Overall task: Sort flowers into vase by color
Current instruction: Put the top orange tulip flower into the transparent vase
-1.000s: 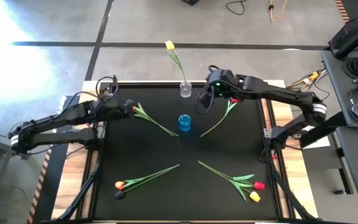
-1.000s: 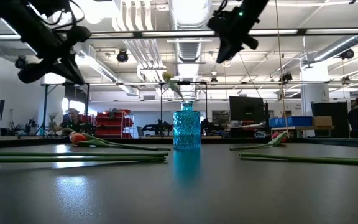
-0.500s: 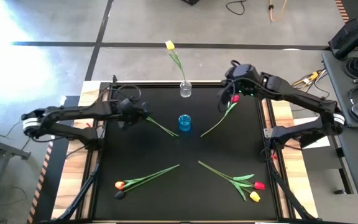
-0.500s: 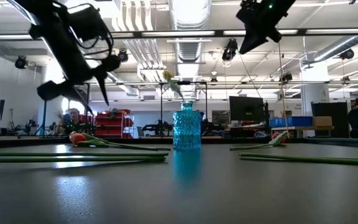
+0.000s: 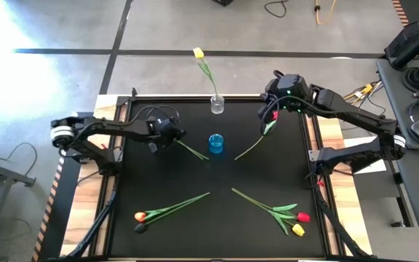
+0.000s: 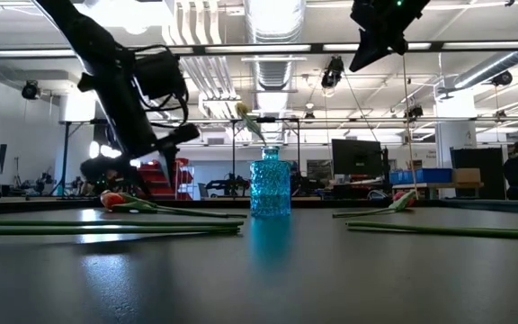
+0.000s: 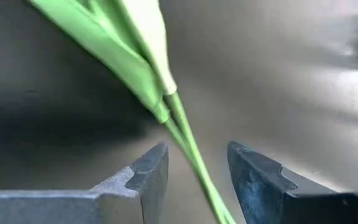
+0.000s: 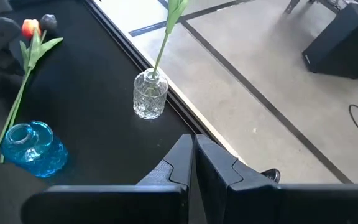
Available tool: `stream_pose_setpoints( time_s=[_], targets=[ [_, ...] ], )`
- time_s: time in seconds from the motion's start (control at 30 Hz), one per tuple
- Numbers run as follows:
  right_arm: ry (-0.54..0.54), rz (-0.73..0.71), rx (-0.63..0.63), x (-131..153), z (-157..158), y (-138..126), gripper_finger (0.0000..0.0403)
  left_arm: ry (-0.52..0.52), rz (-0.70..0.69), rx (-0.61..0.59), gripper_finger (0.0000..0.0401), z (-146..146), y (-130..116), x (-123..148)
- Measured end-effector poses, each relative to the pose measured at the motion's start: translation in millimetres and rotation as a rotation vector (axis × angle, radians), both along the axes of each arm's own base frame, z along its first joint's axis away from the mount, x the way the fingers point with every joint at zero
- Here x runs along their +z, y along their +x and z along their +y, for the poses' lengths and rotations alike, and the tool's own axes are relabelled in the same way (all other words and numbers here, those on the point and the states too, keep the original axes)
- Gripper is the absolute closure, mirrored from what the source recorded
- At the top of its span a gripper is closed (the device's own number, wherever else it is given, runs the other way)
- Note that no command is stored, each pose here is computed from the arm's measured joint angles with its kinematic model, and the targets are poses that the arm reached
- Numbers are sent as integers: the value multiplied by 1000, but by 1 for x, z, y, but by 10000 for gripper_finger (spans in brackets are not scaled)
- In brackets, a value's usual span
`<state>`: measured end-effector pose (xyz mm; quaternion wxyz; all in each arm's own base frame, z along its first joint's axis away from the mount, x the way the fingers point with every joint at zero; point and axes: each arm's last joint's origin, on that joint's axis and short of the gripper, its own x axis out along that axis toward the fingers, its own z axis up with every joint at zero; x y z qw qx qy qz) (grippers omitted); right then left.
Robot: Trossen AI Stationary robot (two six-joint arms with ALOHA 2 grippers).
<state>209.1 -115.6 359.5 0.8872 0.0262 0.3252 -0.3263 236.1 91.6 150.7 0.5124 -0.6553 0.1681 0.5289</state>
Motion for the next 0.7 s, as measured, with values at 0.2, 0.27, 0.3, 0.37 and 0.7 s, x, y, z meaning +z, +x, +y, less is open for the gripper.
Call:
stream_pose_setpoints(
  time_s=[0.2, 0.27, 0.3, 0.37, 0.7],
  targets=[
    [0, 3, 17, 0, 0, 0, 390, -14, 8, 45, 255, 9, 12, -12],
    [-4, 7, 22, 0, 0, 0, 390, -15, -1, 53, 255, 13, 17, -14],
    [-7, 10, 25, 0, 0, 0, 390, -18, 0, 54, 255, 14, 18, -15],
    [-13, 14, 31, 0, 0, 0, 390, -18, 1, 54, 255, 15, 22, -14],
    [-22, 23, 40, 0, 0, 0, 390, -5, 40, 33, 271, 21, 26, -16]
  ],
)
